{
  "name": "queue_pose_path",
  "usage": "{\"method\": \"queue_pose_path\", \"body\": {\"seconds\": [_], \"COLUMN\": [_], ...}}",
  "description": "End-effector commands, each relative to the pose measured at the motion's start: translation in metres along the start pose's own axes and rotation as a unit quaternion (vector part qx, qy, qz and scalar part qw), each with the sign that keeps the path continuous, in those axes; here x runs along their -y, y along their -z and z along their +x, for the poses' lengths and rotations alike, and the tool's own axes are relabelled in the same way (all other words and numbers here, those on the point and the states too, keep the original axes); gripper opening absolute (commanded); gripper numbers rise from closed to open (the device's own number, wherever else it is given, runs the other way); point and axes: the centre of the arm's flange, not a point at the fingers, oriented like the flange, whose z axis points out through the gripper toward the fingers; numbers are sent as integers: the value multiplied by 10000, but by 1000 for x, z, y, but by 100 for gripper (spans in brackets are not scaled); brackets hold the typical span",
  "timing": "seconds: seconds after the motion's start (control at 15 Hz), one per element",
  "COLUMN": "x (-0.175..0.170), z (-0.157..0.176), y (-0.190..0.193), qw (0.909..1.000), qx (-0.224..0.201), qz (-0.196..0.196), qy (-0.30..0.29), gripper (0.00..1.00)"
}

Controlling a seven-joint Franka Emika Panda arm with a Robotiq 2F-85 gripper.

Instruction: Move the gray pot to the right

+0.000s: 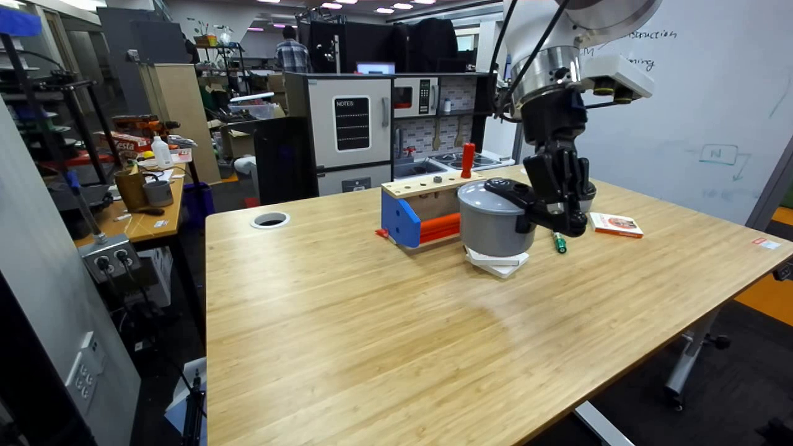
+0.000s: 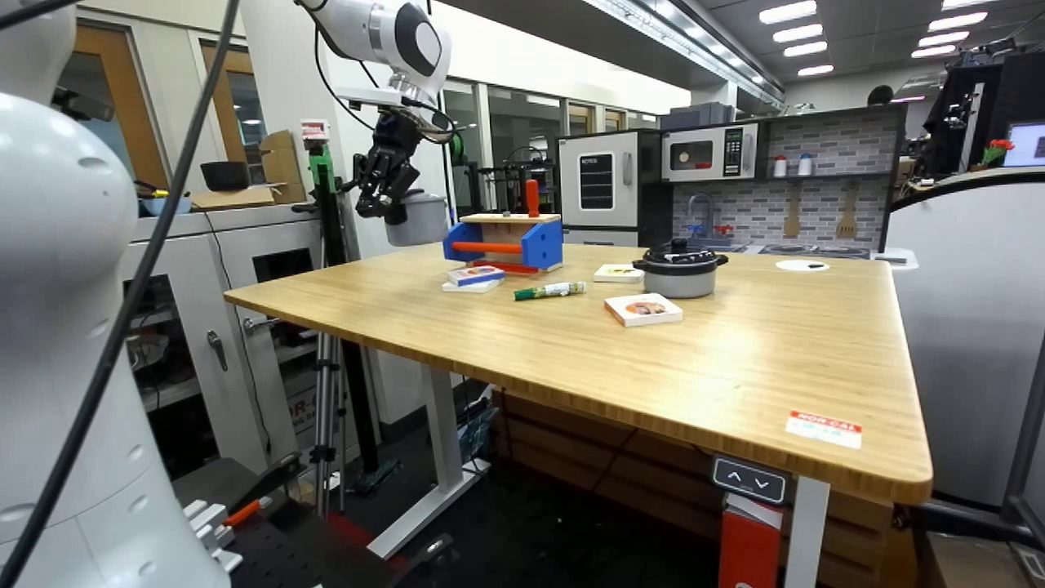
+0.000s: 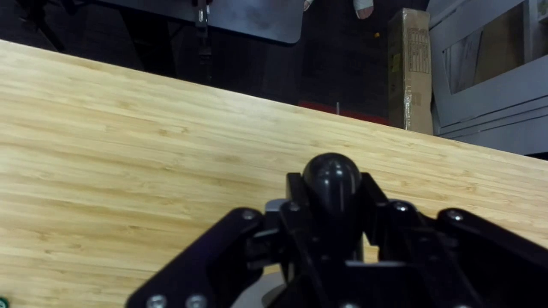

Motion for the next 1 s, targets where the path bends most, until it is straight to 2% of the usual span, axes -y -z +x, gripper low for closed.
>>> {"method": "queue_pose_path", "body": {"seconds": [0.0,0.93], "x": [-27,-80], "z": [-23,-58], "y": [-9,-15], "qw": [9987,9903], "qx": [-217,-400], "qz": [257,644], "qy": [-375,-1161], "gripper": [8,8]}}
